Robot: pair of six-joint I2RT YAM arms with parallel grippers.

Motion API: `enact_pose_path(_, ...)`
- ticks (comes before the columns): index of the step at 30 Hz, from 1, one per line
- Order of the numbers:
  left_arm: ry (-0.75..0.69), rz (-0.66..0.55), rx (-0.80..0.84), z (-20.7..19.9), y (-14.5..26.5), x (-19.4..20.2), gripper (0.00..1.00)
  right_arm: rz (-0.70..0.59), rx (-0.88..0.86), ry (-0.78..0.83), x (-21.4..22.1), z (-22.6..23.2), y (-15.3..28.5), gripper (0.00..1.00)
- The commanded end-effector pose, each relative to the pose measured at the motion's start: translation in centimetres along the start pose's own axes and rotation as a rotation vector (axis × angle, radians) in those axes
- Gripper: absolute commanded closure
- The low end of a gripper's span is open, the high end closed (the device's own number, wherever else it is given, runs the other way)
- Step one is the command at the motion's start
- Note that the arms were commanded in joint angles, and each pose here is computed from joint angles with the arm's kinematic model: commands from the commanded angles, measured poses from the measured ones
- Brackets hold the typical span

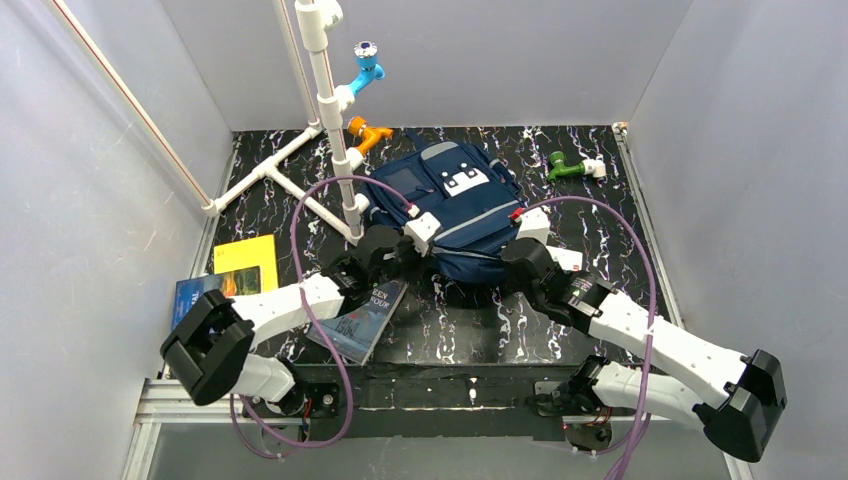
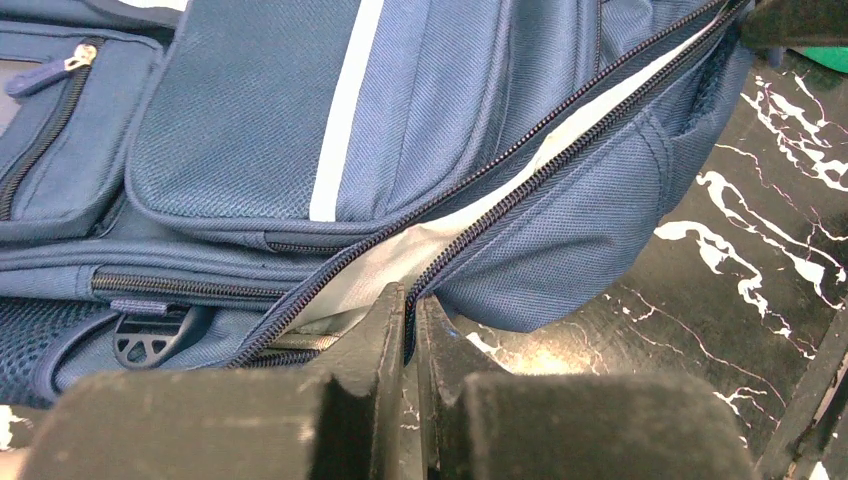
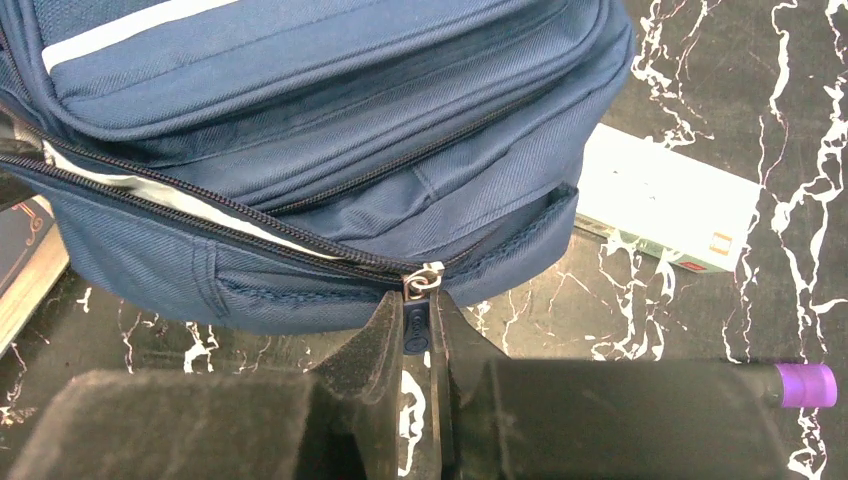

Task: Pack the student bag
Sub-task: Unzip the student bag at the center of the board.

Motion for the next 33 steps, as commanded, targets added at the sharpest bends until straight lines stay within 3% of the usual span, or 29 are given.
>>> enact_pose_path(1,-0.026,-0.011,-0.1,1.9,2.2,-0.1,1.0,-0.024,0.138,0.03,-1.0,-2.1,1.3,0.99)
enact_pose_path(6,-0.007,0.005,0.051,0.4,2.7,0.5,0.97,-0.07,-0.201,0.042,-1.9,0.2,2.5,0.99)
enact_pose_path(9,-0.017,-0.037,0.13,-1.5,3.6,-0.4,0.68,-0.053,-0.306,0.065,-2.1,1.1,3.0,0.99)
enact_pose_path(11,-0.057,-0.08,0.17,-3.1,4.6,-1.6,0.54,-0.03,-0.345,0.088,-2.3,1.5,3.1,0.99)
enact_pose_path(16,-0.136,-0.121,0.196,-5.6,5.4,-4.4,0.43,-0.042,-0.394,0.1,-2.7,2.0,3.2,0.99)
enact_pose_path(17,-0.151,-0.121,0.2,-6.0,5.2,-4.9,0.38,-0.042,-0.401,0.101,-2.7,2.0,3.2,0.99)
enact_pose_path(28,-0.226,-0.033,0.265,-8.1,0.0,-5.1,0.36,-0.069,-0.446,0.073,-3.4,2.1,4.2,0.99)
enact_pose_path(33,-0.216,-0.002,0.238,-8.0,-1.5,-3.9,0.43,-0.076,-0.471,0.071,-3.6,2.3,4.5,0.99)
Point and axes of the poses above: each gripper's point midway between its finger pads, its own y axis back along the fingers, its own z axis along the line the jaws close on, x = y × z, the point moved 9 cm from there along y, back along the fingers, and after that the axes turned 4 degrees about y, right-handed, at the moved point
